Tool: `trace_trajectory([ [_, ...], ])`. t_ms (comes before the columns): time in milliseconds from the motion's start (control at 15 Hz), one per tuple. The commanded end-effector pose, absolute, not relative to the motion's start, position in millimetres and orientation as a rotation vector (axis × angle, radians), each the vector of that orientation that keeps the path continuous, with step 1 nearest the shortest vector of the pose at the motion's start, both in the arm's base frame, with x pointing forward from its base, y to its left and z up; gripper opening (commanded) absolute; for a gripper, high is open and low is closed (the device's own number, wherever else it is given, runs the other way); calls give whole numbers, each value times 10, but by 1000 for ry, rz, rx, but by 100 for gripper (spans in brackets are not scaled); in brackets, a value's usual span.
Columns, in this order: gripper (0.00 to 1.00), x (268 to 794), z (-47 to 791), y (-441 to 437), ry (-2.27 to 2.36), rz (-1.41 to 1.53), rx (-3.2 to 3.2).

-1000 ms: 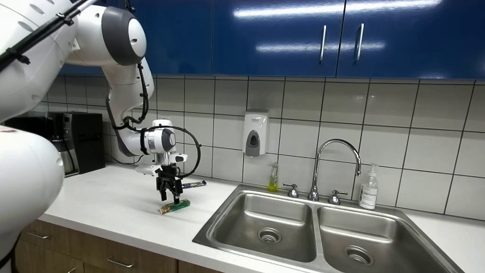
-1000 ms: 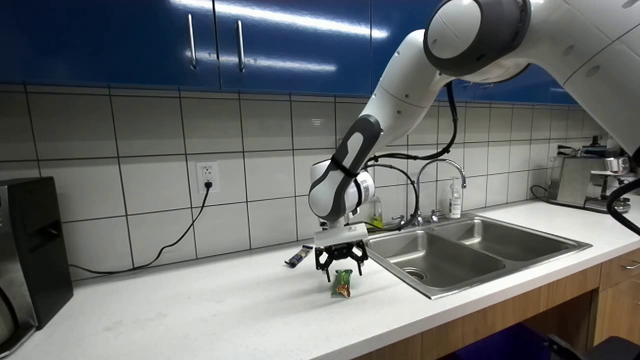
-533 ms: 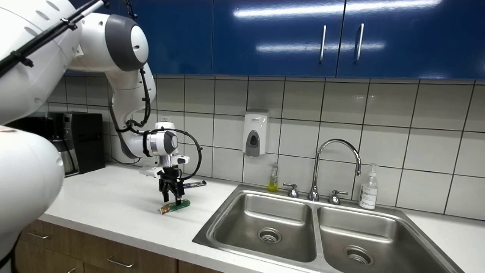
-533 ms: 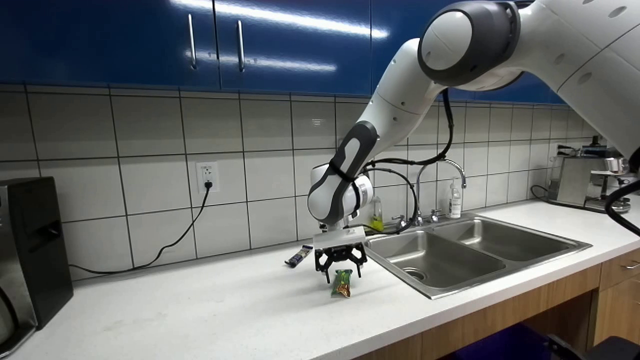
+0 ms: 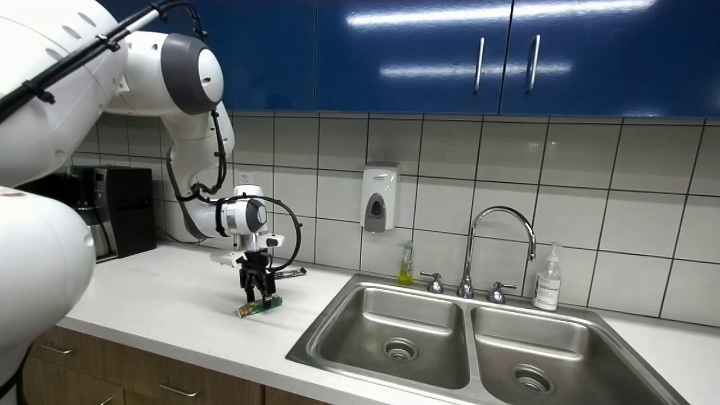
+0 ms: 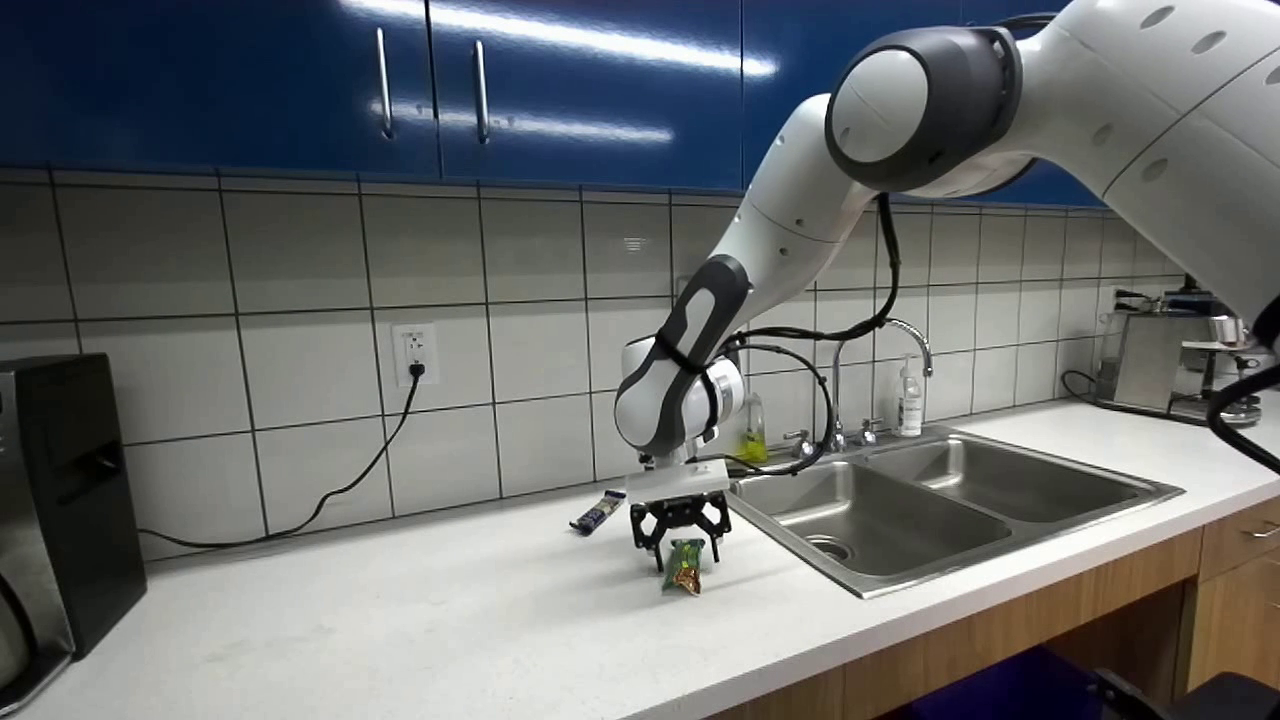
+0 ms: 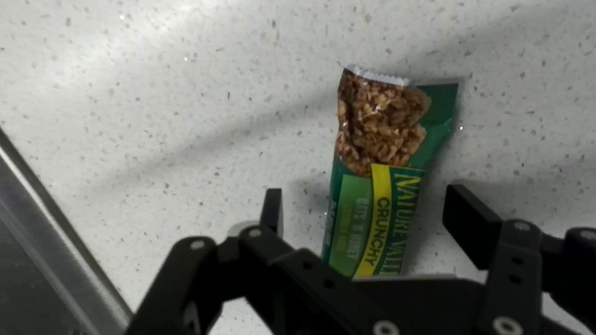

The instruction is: Put the green snack packet in the left sink

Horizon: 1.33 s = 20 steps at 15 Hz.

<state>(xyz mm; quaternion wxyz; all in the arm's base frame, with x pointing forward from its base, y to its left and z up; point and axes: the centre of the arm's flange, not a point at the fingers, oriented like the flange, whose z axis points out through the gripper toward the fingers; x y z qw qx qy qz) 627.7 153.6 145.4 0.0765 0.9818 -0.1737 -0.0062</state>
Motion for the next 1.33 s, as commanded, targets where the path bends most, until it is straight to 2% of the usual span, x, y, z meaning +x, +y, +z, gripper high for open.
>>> trace_trajectory([
  [0, 58, 6369, 1447, 1521, -563, -17, 2942],
  [333, 18, 6399, 1457, 1501, -576, -9, 2945],
  [533, 16, 6405, 1452, 1496, -577, -8, 2945],
  [1267, 16, 6467, 1856, 1482, -554, 42, 2933],
])
